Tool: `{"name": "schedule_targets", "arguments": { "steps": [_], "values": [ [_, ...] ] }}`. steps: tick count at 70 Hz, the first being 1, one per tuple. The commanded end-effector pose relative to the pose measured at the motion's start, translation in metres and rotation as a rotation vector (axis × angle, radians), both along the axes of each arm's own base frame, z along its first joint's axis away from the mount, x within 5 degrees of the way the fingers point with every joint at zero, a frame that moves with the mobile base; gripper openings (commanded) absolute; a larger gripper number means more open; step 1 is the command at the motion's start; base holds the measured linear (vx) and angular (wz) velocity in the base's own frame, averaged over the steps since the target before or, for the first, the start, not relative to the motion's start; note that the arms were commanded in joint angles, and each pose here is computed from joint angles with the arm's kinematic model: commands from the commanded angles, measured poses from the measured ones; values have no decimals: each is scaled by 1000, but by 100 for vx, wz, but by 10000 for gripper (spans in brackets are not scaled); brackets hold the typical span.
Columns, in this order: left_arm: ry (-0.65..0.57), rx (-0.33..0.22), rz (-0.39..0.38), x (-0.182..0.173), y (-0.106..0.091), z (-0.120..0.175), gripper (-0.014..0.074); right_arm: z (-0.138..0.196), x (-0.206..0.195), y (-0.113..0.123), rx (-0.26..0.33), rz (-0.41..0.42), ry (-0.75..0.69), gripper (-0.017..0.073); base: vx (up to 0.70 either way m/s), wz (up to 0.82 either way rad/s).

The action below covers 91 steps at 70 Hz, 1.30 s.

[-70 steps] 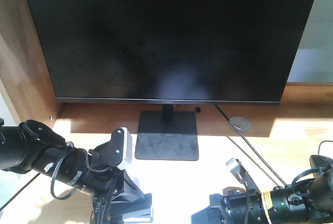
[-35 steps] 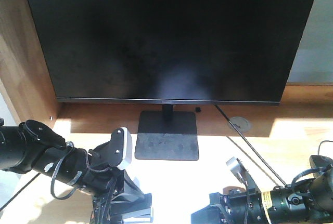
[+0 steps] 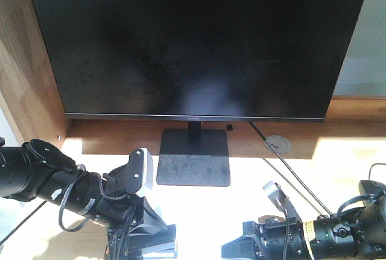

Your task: Grab stapler and paper to desk for stapling

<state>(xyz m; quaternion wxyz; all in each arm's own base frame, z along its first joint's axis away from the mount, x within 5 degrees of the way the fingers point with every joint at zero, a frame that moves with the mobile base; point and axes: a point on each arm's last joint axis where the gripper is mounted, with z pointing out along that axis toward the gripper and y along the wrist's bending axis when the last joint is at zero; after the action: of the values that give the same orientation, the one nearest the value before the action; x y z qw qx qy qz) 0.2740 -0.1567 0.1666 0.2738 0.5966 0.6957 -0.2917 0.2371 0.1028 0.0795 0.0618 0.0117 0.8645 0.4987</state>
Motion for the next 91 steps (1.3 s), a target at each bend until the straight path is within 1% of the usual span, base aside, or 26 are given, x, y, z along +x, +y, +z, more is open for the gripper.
{"name": "schedule_targets", "arguments": {
  "steps": [1,12,32,45,54,83,91],
  "values": [
    [-17,-73,16,1,-4,19,-6,15,4,3,62,4,-56,-3,0,0],
    [7,-63,13,2,-5,11,-6,15,4,3,62,4,-56,-3,0,0],
    [96,-28,14,6,-6,-19,-6,15,4,3,63,4,-56,-3,0,0],
    [134,27,-26,4,-4,-38,-6,15,4,3,64,4,-56,-3,0,0],
    [135,59,-57,3,-1,-43,-6,15,4,3,65,3,-56,-3,0,0],
    [133,61,-48,3,-1,-43,-6,15,4,3,65,3,-56,-3,0,0],
    [110,46,-53,3,-2,-33,-6,15,4,3,69,5,-60,-3,0,0]
  ]
}}
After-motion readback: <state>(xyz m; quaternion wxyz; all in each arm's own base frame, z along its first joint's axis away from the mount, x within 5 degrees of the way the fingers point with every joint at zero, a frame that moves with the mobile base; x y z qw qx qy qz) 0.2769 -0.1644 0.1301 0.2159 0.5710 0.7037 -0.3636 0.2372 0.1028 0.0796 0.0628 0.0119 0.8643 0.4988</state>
